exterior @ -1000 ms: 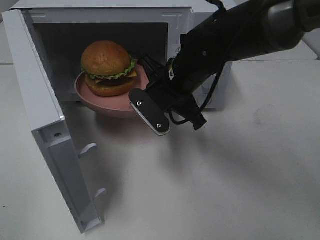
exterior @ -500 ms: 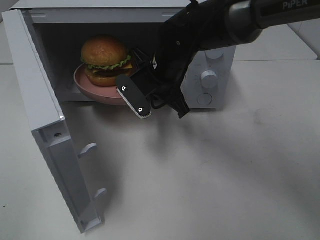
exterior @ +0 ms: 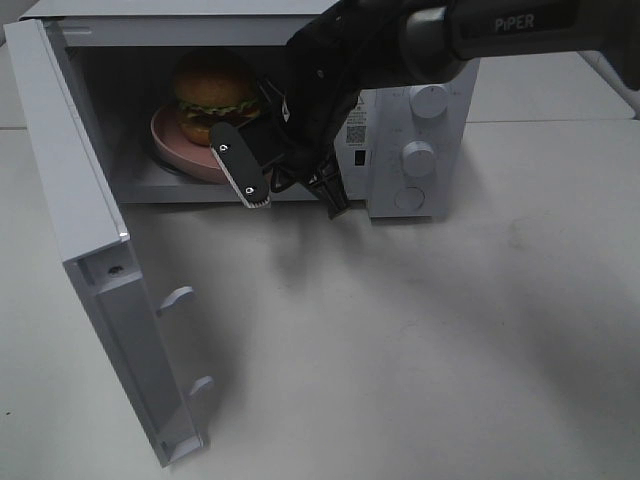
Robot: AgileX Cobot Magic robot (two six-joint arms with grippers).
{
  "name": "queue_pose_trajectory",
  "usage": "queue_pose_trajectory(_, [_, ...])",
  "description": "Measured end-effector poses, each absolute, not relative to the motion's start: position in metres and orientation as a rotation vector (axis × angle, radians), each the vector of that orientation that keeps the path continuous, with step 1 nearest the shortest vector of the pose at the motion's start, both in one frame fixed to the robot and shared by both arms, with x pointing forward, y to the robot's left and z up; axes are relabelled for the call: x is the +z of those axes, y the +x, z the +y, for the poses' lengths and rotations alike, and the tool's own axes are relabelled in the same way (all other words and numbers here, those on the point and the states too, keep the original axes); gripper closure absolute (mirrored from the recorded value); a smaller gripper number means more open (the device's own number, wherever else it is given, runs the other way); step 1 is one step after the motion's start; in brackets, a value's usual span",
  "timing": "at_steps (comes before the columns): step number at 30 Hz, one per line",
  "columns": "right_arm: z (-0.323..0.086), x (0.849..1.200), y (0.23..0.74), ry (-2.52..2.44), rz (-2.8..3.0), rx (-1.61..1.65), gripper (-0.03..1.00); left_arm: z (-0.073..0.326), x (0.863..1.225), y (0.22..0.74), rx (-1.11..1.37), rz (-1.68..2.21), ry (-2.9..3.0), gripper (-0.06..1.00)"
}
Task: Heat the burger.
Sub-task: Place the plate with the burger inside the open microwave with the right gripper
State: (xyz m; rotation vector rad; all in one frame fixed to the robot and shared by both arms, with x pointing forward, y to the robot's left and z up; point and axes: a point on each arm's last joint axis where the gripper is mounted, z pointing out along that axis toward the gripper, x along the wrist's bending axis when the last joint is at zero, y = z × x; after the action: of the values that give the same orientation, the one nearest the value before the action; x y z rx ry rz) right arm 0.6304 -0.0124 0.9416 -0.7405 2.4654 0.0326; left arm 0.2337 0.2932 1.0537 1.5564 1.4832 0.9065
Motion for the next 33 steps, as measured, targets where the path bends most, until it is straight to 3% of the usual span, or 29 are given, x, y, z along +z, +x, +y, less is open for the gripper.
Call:
queue_pose_trajectory(18, [0.000, 0.929, 0.652, -0.632, 2.469, 0.016, 0.89, 0.293, 1.054, 0.234, 0.907, 1.483, 1.556, 0.13])
queue_pose_trajectory(23, [0.002, 0.932, 0.654, -0.615, 2.446, 0.043, 0.78, 0.293, 1.054, 0.234, 0.907, 1.483, 1.556, 0.13])
queue_pose_trajectory(25, [0.003, 0.933, 0.655, -0.611, 2.435, 0.054, 0.65, 0.293, 1.054, 0.234, 0.907, 1.483, 1.556, 0.13])
queue_pose_trajectory(26, [0.003, 0.933, 0.655, -0.611, 2.435, 0.054, 0.65, 0.293, 1.054, 0.234, 0.907, 1.483, 1.556, 0.13])
queue_pose_trajectory(28, [0.004, 0.933, 0.655, -0.602, 2.444, 0.063, 0.45, 0.293, 1.054, 0.234, 0.907, 1.483, 1.556, 0.13])
queue_pose_trajectory(33, [0.002, 0.932, 0.651, -0.584, 2.480, 0.070, 0.34, 0.293, 1.054, 0.234, 0.907, 1.483, 1.556, 0.13])
